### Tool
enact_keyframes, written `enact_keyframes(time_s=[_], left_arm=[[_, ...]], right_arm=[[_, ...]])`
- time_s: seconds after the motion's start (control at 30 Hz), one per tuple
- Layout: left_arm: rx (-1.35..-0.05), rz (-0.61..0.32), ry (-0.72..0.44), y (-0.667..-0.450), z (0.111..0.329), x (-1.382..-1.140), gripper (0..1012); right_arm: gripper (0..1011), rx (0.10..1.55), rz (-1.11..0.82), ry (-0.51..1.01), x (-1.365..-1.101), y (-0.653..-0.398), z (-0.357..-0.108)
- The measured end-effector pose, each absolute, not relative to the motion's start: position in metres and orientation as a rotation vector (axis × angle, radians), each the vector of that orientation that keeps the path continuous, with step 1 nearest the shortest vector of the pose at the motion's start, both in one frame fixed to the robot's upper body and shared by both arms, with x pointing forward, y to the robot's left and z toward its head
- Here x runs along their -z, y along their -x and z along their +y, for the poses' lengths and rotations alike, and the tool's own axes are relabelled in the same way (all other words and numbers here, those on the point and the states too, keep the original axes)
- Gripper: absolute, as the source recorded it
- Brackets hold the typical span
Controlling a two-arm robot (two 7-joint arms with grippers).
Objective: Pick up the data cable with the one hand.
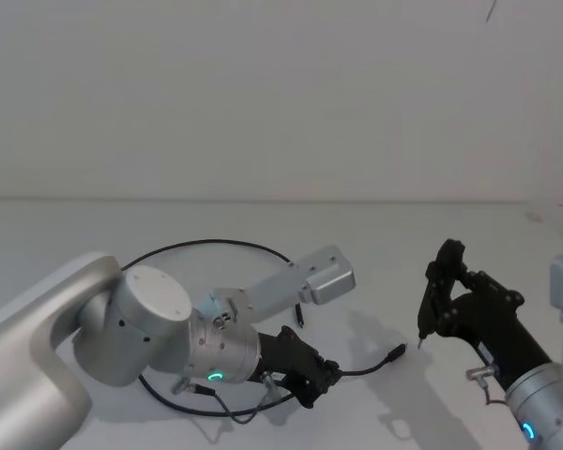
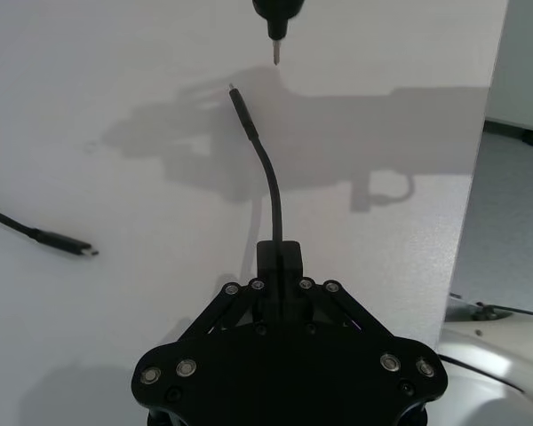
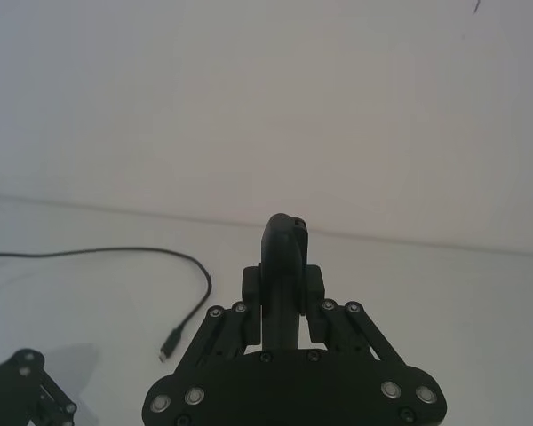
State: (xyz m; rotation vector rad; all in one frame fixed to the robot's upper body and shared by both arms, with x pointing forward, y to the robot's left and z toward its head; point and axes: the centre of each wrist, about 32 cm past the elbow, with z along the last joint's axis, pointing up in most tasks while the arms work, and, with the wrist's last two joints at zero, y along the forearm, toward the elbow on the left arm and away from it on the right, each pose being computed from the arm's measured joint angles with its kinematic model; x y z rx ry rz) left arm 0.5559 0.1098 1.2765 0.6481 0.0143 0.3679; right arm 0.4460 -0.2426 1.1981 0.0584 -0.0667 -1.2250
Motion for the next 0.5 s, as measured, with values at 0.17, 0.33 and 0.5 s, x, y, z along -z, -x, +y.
enact_keyframes(time_s=[0.17, 0.33, 0.5], left_arm=[[-0.37, -0.048, -0.63, -0.554, 0.116, -1.275, 36], [-0.385, -0.117, -0.602, -0.552, 0.126, -1.274, 36], [-0.401, -0.162, -0.571, -0.551, 0.134, -1.275, 36]], right_arm=[[279, 1.207, -0.049, -0.097, -1.21, -0.449, -0.249], [279, 1.189, -0.03, -0.133, -1.222, -0.452, -0.256], [279, 1.18, -0.011, -0.157, -1.228, -0.454, -0.26]])
